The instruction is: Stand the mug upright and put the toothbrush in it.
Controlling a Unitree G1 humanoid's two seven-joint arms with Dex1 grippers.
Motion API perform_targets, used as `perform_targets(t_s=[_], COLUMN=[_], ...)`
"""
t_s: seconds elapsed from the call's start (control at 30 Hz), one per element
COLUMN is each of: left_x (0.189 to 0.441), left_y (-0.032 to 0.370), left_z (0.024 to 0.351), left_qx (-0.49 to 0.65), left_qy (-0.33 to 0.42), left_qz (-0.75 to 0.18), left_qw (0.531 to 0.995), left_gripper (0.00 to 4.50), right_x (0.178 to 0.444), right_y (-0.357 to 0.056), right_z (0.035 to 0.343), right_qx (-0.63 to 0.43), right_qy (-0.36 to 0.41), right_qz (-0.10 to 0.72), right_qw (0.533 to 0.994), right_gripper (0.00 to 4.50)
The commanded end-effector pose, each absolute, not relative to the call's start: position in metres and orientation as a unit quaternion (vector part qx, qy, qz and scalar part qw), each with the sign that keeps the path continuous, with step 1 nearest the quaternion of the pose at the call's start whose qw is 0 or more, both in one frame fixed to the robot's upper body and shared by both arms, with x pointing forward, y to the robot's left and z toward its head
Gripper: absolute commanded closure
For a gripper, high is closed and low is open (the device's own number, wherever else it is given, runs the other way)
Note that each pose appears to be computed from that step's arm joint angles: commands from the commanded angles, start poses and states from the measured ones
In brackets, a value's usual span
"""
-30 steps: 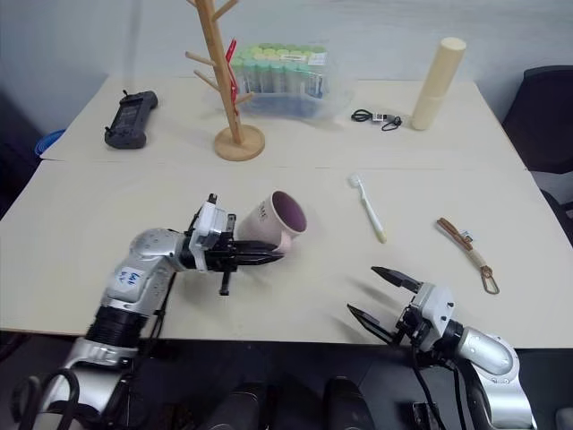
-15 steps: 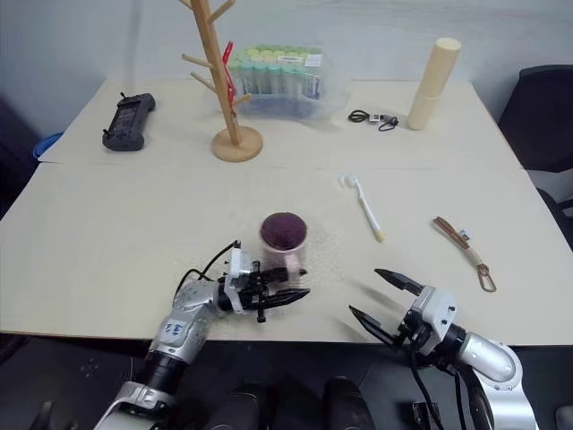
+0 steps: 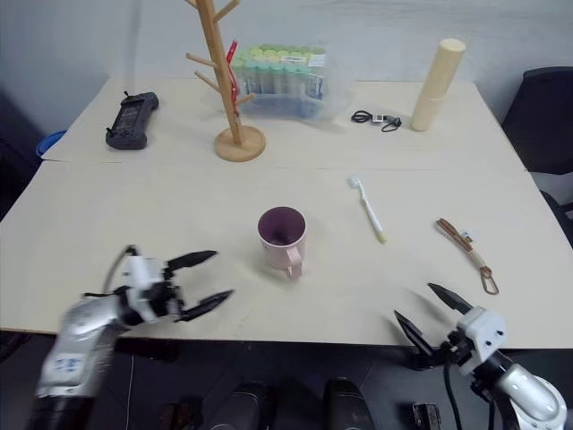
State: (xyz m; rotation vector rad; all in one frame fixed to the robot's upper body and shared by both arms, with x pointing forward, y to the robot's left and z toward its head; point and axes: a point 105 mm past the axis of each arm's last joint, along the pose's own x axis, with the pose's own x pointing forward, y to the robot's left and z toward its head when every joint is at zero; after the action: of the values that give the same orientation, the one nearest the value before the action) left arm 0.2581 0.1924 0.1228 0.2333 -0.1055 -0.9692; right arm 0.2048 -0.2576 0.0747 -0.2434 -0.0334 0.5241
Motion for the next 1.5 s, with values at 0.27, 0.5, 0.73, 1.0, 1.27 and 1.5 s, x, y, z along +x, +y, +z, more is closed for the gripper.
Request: perform_targets(t_s=[0.27,0.5,0.73,1.0,1.27,1.5], left_x=[0.255,0.267,0.268,0.262,0.264,0.267], left_y=[0.221,0.195,0.181,0.176,0.173,0.195], left_z=[0.159,0.169,0.182,0.186,0.188,0.172], left_qx=[0.134,0.155,0.157,0.159,0.136,0.102], left_qy=[-0.037,-0.060,-0.091,-0.102,-0.116,-0.088], left_qz=[-0.461,-0.482,-0.488,-0.488,-0.487,-0.460], left_qw=[0.876,0.860,0.854,0.852,0.855,0.878], left_gripper=[0.05,0.05,0.00,0.00,0.00,0.00], right_x=[0.297,0.370,0.402,0.402,0.409,0.350], right_y=[-0.217,-0.199,-0.192,-0.189,-0.185,-0.078], right_z=[0.144,0.162,0.142,0.136,0.186,0.264], right_qx=[-0.096,-0.098,-0.125,-0.137,0.104,0.148], right_qy=[-0.011,0.141,0.250,0.289,0.106,-0.214], right_qz=[0.306,0.268,0.247,0.287,0.354,0.556], right_qw=[0.947,0.948,0.928,0.903,0.924,0.790], right_gripper=[0.00,0.00,0.91,3.60,4.25,4.25])
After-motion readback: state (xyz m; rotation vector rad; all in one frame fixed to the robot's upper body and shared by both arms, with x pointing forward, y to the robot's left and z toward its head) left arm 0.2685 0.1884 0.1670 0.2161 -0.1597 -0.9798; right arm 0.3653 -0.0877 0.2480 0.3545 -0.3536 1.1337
